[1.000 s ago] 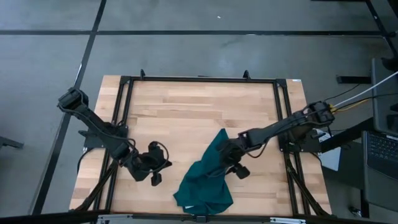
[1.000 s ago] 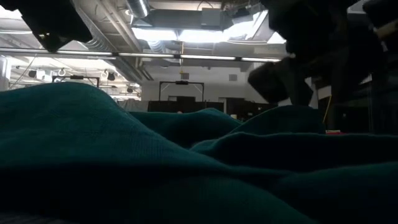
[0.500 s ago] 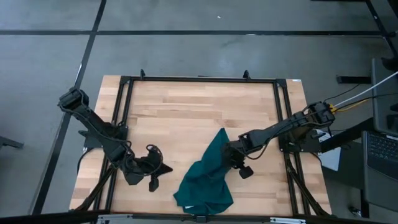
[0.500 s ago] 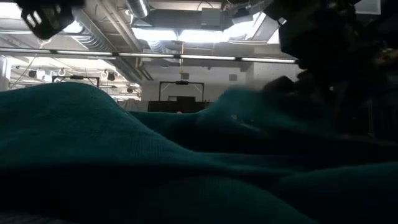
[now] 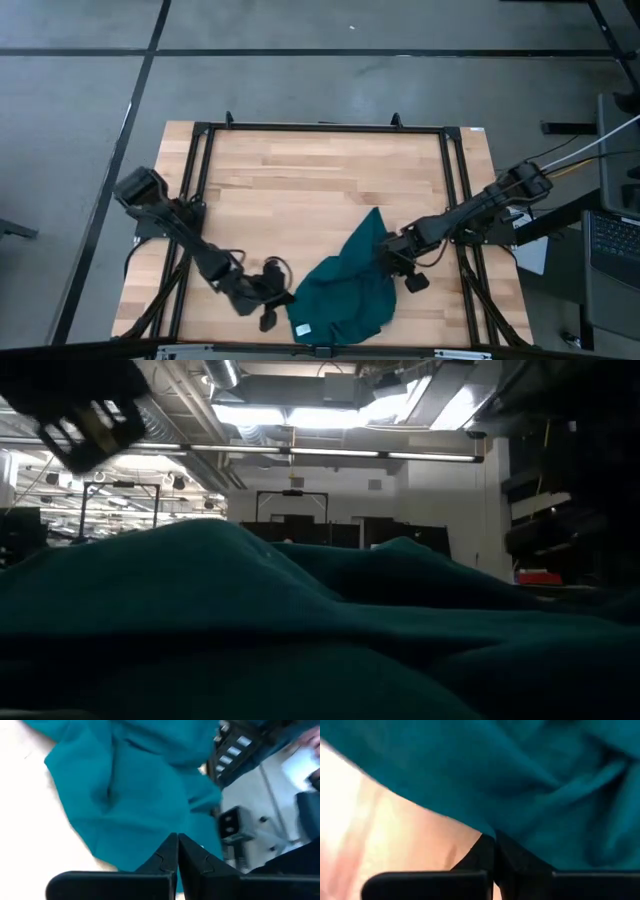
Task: Fold microfiber towels
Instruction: Fold the towel
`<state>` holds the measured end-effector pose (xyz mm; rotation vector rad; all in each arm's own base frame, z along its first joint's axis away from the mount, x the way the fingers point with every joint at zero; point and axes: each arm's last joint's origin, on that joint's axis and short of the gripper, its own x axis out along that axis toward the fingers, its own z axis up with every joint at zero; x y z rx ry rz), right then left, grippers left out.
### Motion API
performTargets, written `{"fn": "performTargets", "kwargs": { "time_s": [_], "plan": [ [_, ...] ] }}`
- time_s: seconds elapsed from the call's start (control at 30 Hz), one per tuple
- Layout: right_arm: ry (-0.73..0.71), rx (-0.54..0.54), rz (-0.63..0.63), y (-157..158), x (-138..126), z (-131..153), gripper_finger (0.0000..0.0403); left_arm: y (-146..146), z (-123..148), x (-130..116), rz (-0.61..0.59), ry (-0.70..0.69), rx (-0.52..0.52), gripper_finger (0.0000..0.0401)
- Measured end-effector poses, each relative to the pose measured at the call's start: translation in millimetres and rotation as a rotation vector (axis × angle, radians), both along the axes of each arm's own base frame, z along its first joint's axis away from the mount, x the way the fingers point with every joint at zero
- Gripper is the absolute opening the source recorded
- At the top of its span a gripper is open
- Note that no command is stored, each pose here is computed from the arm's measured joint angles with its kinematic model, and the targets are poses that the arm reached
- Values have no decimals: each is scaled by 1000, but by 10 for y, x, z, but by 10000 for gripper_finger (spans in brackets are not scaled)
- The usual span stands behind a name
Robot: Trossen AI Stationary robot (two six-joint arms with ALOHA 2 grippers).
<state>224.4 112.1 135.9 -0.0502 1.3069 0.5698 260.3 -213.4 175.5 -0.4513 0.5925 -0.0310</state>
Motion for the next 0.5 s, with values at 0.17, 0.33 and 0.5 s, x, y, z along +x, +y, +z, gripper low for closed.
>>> {"fn": "performTargets", "kwargs": {
  "time_s": [0.17,0.33,0.5],
  "plan": [
    [-134,98,-95,-37,-74,325,50,-25,-31,275,-46,47,78,2],
    [-267,171,-178,-70,-120,617,109,-49,0,373,-119,81,290,11],
    [-269,199,-219,-78,-144,673,175,-53,206,542,-292,-27,497,38]
  ]
}}
